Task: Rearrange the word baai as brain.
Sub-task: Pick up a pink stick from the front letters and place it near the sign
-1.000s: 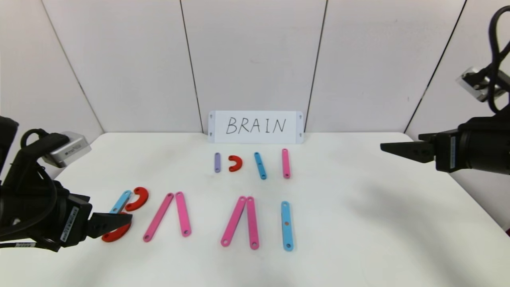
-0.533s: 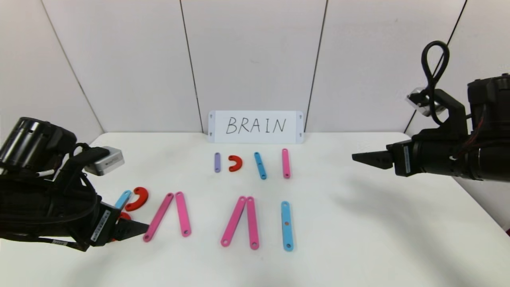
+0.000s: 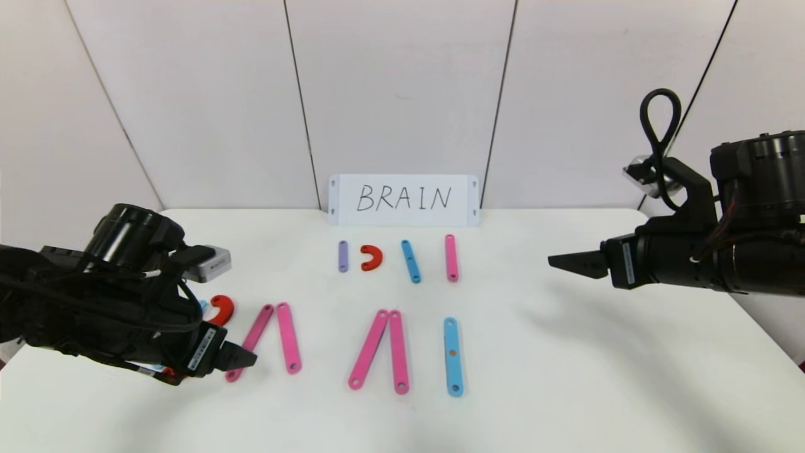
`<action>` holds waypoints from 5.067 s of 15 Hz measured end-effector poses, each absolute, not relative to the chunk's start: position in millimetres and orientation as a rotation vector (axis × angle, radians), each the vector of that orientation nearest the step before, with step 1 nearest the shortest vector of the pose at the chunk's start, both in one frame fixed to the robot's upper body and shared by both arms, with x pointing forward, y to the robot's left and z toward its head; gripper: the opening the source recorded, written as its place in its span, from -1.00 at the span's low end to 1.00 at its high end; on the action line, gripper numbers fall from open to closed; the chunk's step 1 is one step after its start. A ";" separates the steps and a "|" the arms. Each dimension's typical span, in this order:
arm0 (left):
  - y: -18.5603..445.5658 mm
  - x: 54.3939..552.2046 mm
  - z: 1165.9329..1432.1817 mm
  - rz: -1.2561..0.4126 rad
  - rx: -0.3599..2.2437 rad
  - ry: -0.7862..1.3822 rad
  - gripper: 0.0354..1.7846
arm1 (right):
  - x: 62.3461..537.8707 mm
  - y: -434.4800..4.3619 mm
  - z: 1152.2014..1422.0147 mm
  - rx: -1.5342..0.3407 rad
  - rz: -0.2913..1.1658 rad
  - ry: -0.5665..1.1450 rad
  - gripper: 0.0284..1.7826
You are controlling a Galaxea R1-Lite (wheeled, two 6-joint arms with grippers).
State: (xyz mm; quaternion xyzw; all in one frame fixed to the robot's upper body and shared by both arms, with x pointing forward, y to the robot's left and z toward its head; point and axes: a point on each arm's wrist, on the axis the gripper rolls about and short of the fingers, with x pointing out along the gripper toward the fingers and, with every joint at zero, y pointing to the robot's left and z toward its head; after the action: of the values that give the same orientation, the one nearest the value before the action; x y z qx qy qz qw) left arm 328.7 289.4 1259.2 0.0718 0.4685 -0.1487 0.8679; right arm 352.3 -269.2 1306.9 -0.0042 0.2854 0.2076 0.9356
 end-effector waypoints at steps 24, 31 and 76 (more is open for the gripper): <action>283.8 361.8 1221.3 -0.279 0.115 1.047 0.94 | 356.2 -265.9 1298.3 -0.014 0.431 0.615 0.95; 283.2 365.8 1215.1 -0.259 0.127 1.060 0.09 | 354.1 -265.2 1297.3 -0.018 0.436 0.617 0.95; 317.9 519.5 1239.1 -0.232 0.097 0.930 -0.64 | 351.6 -263.9 1292.4 -0.023 0.442 0.636 0.95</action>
State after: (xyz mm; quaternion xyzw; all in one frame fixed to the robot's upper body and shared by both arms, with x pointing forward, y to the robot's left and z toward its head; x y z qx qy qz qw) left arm 519.5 317.9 1239.1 0.0466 0.4474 -0.1117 0.8861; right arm 351.6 -263.9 1292.4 -0.0114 0.3100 0.2157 0.9259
